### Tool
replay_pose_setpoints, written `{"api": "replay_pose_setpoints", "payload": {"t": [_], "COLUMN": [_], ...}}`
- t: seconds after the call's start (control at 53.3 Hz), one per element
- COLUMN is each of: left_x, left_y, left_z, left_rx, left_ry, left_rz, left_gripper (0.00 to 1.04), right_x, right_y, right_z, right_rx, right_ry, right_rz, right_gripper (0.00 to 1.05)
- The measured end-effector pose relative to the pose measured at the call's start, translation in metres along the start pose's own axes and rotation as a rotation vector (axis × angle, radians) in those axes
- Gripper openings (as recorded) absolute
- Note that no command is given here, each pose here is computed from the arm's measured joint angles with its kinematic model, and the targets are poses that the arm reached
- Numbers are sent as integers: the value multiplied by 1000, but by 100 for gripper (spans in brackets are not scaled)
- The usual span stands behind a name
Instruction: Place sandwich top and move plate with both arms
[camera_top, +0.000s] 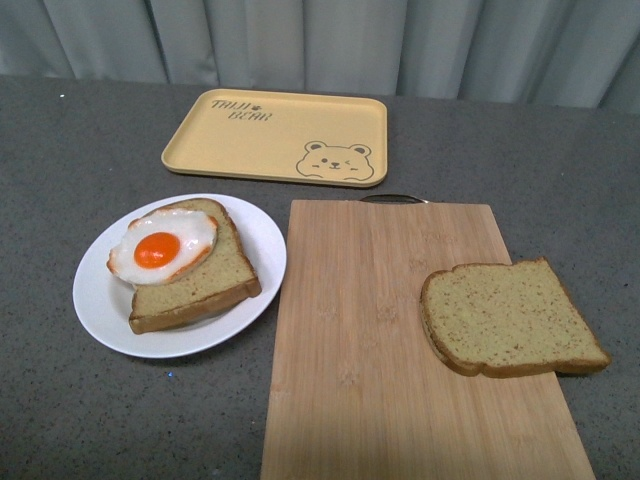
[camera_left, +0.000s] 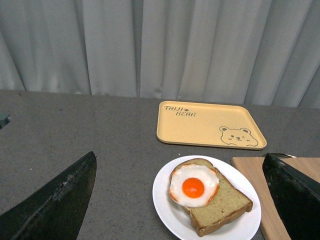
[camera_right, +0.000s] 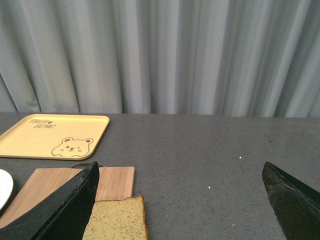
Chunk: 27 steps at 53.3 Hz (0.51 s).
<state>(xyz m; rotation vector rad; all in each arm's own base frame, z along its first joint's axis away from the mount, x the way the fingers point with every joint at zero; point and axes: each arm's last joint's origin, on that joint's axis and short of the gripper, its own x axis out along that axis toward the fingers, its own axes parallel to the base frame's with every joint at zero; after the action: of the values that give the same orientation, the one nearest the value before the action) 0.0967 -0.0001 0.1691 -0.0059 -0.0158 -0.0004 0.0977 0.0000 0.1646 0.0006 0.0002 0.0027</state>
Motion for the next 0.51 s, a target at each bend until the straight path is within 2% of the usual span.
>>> {"api": "replay_pose_setpoints", "payload": {"t": [0.506], "left_x": [0], "left_y": [0], "left_z": [0], "left_rx": [0], "left_ry": [0], "left_rz": [0], "left_gripper": [98], "right_x": [0], "right_y": [0], "right_z": [0], "right_rx": [0], "right_ry": [0], "right_rz": [0], "right_gripper": [95]}}
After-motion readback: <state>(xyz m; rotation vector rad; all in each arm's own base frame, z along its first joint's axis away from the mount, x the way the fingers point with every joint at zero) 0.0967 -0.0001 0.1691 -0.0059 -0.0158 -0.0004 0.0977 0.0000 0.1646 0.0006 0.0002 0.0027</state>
